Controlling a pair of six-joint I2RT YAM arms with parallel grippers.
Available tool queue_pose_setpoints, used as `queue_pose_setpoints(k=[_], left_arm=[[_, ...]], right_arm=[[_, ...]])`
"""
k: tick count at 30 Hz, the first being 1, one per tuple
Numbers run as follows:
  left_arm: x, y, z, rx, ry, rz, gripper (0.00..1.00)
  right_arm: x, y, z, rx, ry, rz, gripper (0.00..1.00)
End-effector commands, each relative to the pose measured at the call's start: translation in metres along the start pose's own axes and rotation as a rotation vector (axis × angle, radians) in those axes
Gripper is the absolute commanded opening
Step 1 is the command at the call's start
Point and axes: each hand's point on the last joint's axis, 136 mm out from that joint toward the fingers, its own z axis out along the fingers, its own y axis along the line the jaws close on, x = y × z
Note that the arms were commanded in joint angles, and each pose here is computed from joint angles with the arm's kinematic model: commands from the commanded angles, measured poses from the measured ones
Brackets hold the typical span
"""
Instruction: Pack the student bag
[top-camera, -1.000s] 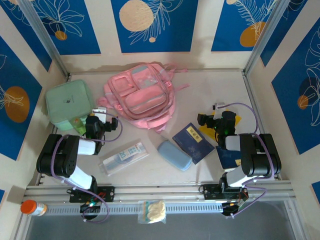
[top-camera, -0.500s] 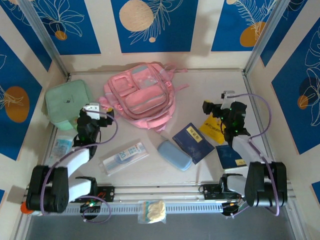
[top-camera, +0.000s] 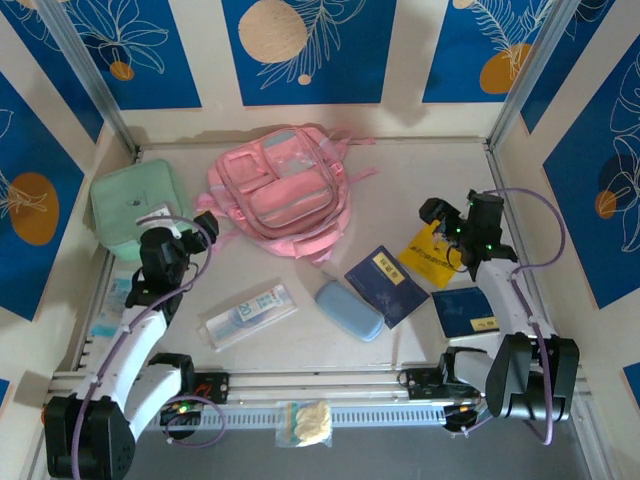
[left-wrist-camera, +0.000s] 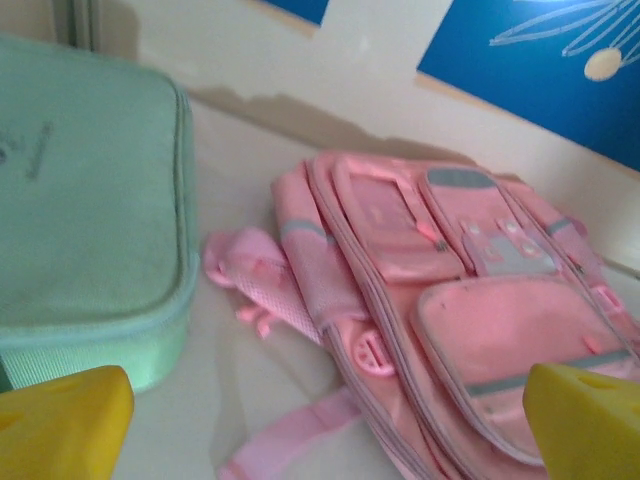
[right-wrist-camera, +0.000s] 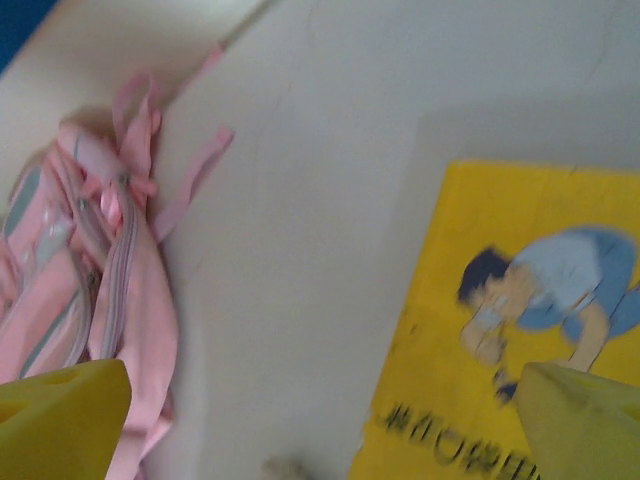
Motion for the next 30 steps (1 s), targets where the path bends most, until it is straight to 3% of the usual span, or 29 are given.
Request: queue_pose_setpoints(k=[1, 9, 15, 22, 30], left_arm=[[0.027, -0.013, -0.008, 0.049, 0.180, -0.142, 0.99], [0.072, -0.055, -0.021, 0.117, 0.392, -0.203, 1.00], [0.104, -0.093, -0.022, 0.174, 0.504, -0.198, 0.99], [0.141, -0.129, -0.007, 0.209, 0.597, -0.159, 1.00], [0.173, -0.152, 0.021, 0.226, 0.603, -0.156, 0.99]], right_arm=[[0.031, 0.024, -0.001, -0.021, 0.158, 0.031, 0.99], [0.098, 0.089, 0.029, -0.043, 0.420, -0.061, 0.99], [0.128, 0.131, 0.061, -0.077, 0.534, -0.092, 1.00], [0.138, 0.152, 0.114, -0.072, 0.602, -0.059, 0.85], [0.143, 0.159, 0.156, -0.059, 0.640, -0.060, 0.65]])
